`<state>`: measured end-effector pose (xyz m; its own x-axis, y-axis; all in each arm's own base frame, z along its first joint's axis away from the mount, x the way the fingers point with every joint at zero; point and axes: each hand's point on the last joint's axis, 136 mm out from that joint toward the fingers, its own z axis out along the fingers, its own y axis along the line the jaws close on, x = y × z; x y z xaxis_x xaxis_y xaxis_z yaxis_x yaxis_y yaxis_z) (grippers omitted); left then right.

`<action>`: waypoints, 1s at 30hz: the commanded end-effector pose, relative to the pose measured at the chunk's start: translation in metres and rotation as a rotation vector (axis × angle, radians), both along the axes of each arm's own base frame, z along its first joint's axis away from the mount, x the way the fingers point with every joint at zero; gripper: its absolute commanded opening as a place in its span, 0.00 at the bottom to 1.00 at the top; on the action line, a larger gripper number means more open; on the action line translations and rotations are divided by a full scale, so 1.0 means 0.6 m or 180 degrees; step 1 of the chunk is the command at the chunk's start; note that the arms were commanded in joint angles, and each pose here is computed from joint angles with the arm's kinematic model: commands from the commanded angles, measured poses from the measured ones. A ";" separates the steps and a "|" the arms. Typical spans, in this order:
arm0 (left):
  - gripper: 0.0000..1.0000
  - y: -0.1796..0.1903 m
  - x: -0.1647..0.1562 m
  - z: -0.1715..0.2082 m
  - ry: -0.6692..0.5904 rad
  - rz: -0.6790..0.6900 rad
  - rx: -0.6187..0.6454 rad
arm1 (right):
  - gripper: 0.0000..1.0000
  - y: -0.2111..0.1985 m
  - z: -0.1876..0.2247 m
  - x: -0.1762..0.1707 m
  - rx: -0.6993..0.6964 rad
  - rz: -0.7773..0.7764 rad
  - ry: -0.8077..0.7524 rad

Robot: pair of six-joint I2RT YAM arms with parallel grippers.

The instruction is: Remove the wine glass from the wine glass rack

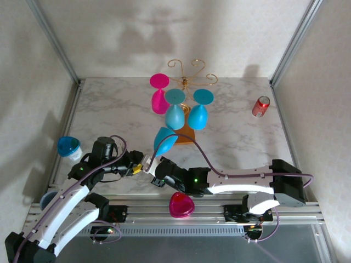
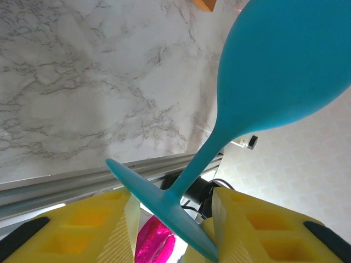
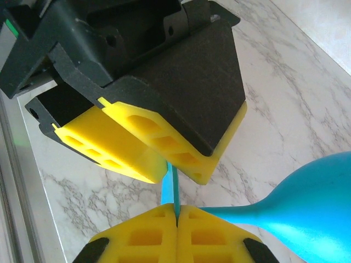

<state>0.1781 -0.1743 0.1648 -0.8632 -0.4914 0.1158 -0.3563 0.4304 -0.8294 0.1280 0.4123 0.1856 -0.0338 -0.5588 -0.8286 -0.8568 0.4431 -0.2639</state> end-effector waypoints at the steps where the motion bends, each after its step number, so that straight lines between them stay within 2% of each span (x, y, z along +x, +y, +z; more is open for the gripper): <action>1: 0.38 -0.003 0.017 0.017 -0.0164 0.0044 -0.0116 | 0.00 0.043 0.037 -0.035 0.0260 0.0254 0.0023; 7: 0.42 -0.007 0.016 0.023 -0.0183 0.0029 -0.0180 | 0.00 0.052 0.034 -0.035 0.0230 0.0274 0.0001; 15: 0.39 -0.004 0.013 0.013 -0.0157 0.0031 -0.0156 | 0.00 0.055 0.041 -0.034 0.0259 0.0286 -0.0025; 23: 0.31 -0.003 0.013 0.012 -0.0162 0.0042 -0.0177 | 0.00 0.054 0.042 -0.040 0.0252 0.0319 -0.0008; 30: 0.17 -0.001 0.014 0.011 -0.0168 0.0067 -0.0177 | 0.00 0.062 0.044 -0.047 0.0282 0.0376 0.0024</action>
